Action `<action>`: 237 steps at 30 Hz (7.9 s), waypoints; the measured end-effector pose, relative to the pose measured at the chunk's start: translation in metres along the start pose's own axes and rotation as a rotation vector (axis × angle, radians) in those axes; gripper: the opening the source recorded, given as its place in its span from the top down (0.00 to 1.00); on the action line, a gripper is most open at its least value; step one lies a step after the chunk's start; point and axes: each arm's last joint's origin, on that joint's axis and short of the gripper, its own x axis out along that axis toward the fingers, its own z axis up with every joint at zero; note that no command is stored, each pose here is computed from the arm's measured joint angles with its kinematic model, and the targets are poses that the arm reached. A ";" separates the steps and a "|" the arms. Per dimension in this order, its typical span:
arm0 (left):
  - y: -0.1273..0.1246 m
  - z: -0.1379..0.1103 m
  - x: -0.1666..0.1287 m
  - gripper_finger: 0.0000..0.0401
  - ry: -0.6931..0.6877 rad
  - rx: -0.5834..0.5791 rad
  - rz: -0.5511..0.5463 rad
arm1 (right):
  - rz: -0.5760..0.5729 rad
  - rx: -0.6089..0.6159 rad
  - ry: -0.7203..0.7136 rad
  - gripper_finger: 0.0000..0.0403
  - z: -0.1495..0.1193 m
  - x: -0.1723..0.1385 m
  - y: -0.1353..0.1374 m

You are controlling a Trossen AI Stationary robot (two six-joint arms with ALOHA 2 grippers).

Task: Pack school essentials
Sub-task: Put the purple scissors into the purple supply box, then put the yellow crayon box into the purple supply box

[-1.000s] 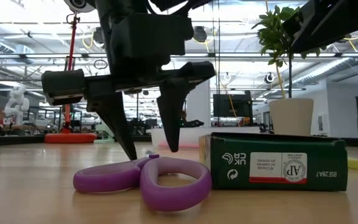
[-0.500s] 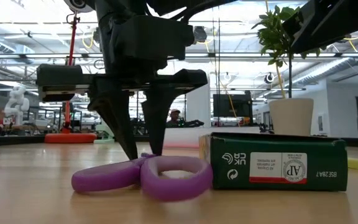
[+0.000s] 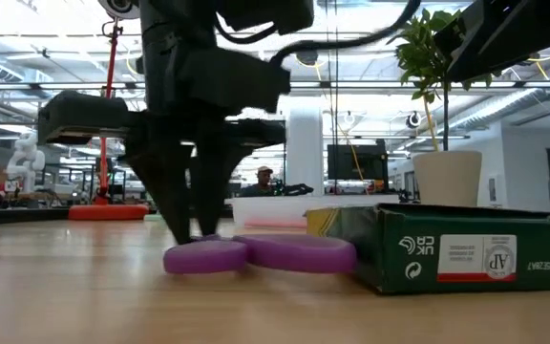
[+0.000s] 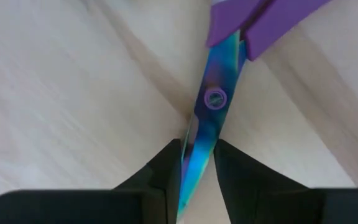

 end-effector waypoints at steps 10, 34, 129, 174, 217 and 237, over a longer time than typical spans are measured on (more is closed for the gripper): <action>-0.008 -0.004 -0.004 0.76 0.073 -0.082 -0.034 | 0.002 -0.001 -0.006 0.71 -0.002 0.001 0.000; -0.027 0.008 0.002 0.44 -0.030 -0.187 0.057 | -0.033 0.030 0.023 0.71 -0.015 0.004 -0.004; 0.021 0.016 -0.068 0.83 0.052 -0.273 0.214 | 0.018 0.048 -0.031 0.71 -0.008 -0.016 -0.001; 0.144 -0.009 -0.111 0.83 -0.308 -0.700 0.426 | -0.036 -0.012 -0.063 0.71 -0.017 -0.068 0.003; 0.176 -0.074 -0.023 0.83 -0.249 -0.699 0.307 | -0.041 0.027 -0.044 0.71 -0.029 -0.062 0.001; 0.175 -0.073 -0.023 0.63 -0.255 -0.759 0.315 | -0.041 0.024 -0.045 0.71 -0.029 -0.062 0.001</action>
